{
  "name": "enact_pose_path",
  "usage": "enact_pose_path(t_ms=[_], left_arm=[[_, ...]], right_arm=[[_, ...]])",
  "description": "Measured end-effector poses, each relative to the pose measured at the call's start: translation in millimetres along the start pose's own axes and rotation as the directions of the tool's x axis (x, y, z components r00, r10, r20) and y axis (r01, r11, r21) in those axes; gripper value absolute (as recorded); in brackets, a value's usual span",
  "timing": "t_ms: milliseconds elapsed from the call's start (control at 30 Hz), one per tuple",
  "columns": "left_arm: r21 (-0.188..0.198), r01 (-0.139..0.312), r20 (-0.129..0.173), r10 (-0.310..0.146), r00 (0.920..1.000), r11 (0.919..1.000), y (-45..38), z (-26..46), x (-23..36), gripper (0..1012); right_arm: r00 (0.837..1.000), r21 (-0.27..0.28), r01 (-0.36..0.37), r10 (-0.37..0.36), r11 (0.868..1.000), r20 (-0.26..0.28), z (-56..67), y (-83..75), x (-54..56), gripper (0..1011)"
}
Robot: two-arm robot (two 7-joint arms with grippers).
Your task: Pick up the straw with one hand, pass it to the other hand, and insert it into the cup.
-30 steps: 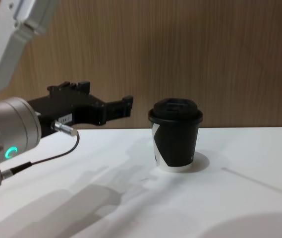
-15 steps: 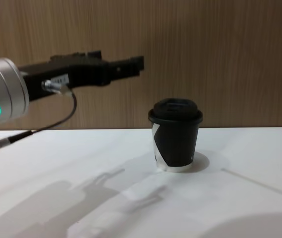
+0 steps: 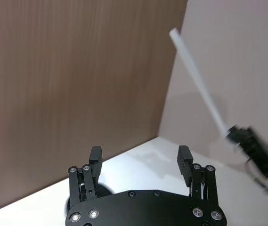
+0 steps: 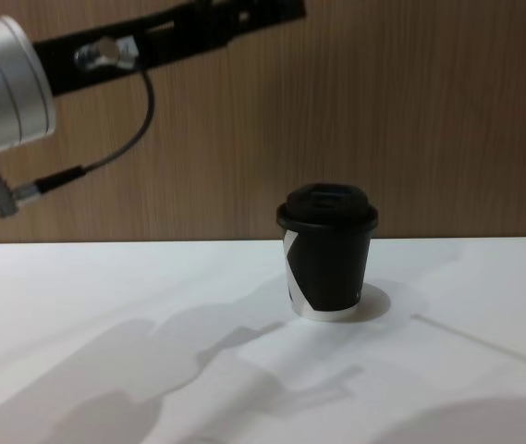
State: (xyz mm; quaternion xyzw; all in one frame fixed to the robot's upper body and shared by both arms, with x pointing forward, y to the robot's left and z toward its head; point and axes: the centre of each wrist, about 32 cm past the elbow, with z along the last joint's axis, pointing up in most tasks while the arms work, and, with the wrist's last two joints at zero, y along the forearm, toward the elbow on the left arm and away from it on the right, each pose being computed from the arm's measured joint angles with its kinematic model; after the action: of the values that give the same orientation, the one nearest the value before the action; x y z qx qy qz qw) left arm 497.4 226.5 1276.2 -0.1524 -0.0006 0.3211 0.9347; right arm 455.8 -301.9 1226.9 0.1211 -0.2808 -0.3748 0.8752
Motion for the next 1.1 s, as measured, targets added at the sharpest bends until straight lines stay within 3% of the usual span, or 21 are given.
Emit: enact_pose_path(t_ms=[167, 267, 300, 367, 400, 467, 500, 533, 600, 700, 733, 900, 933, 1033, 1100], left_arm=[[-0.041, 0.05, -0.092, -0.054, 0.9943, 0.9979, -8.6, 5.3, -0.8, 1000], [-0.058, 0.069, -0.138, -0.076, 0.9875, 0.9959, -13.2, 6.2, -0.5, 1000], [-0.069, 0.081, -0.169, -0.091, 0.9814, 0.9944, -16.4, 6.7, -0.2, 1000], [-0.077, 0.09, -0.192, -0.104, 0.9759, 0.9929, -19.7, 6.8, 0.0, 1000], [-0.088, 0.104, -0.223, -0.121, 0.9672, 0.9907, -24.1, 7.0, -0.1, 1000], [-0.094, 0.114, -0.253, -0.135, 0.9579, 0.989, -27.9, 6.6, 0.3, 1000], [-0.1, 0.124, -0.279, -0.147, 0.9489, 0.9873, -31.8, 6.0, 0.6, 1000], [-0.1, 0.124, -0.279, -0.147, 0.9489, 0.9873, -31.8, 6.0, 0.6, 1000], [-0.111, 0.141, -0.33, -0.171, 0.9285, 0.9837, -40.2, 4.7, 0.9, 1000], [-0.117, 0.153, -0.363, -0.185, 0.9132, 0.9814, -46.3, 3.2, 1.3, 1000], [-0.119, 0.161, -0.385, -0.195, 0.9021, 0.9798, -49.8, 2.2, 1.5, 1000], [-0.129, 0.183, -0.435, -0.221, 0.8727, 0.9746, -60.6, -1.1, 1.7, 1000], [-0.132, 0.192, -0.451, -0.231, 0.862, 0.9725, -64.2, -2.5, 1.6, 1000], [-0.136, 0.202, -0.469, -0.242, 0.8495, 0.97, -68.5, -4.0, 1.7, 1000], [-0.142, 0.216, -0.49, -0.258, 0.8323, 0.966, -73.8, -6.2, 1.6, 1000]], right_arm=[[1.0, 0.0, 0.0, 0.0, 1.0, 0.0, 0.0, 0.0, 0.0, 0], [1.0, 0.0, -0.001, 0.001, 1.0, 0.0, 0.0, 0.0, 0.0, 0], [1.0, 0.0, -0.001, 0.001, 1.0, 0.0, 0.0, 0.0, 0.0, 0], [1.0, 0.0, -0.001, 0.001, 1.0, 0.0, 0.0, 0.0, 0.0, 0], [1.0, 0.0, -0.001, 0.001, 1.0, 0.0, 0.0, 0.0, 0.0, 0], [1.0, 0.0, -0.001, 0.001, 1.0, 0.0, 0.0, 0.0, 0.0, 0], [1.0, 0.0, -0.001, 0.001, 1.0, 0.0, 0.0, 0.0, 0.0, 0], [1.0, 0.0, -0.001, 0.001, 1.0, 0.0, 0.0, 0.0, 0.0, 0], [1.0, 0.0, -0.001, 0.001, 1.0, 0.0, 0.0, 0.0, 0.0, 0], [1.0, 0.0, -0.001, 0.001, 1.0, 0.0, 0.0, 0.0, 0.0, 0], [1.0, 0.0, -0.001, 0.001, 1.0, 0.0, 0.0, -0.1, 0.0, 0], [1.0, 0.0, -0.001, 0.001, 1.0, 0.0, 0.0, 0.0, 0.0, 0], [1.0, 0.0, -0.001, 0.001, 1.0, 0.0, 0.0, 0.0, 0.0, 0], [1.0, 0.0, -0.001, 0.001, 1.0, 0.0, 0.0, -0.1, 0.0, 0], [1.0, 0.0, -0.001, 0.001, 1.0, 0.0, 0.0, 0.0, 0.0, 0]])
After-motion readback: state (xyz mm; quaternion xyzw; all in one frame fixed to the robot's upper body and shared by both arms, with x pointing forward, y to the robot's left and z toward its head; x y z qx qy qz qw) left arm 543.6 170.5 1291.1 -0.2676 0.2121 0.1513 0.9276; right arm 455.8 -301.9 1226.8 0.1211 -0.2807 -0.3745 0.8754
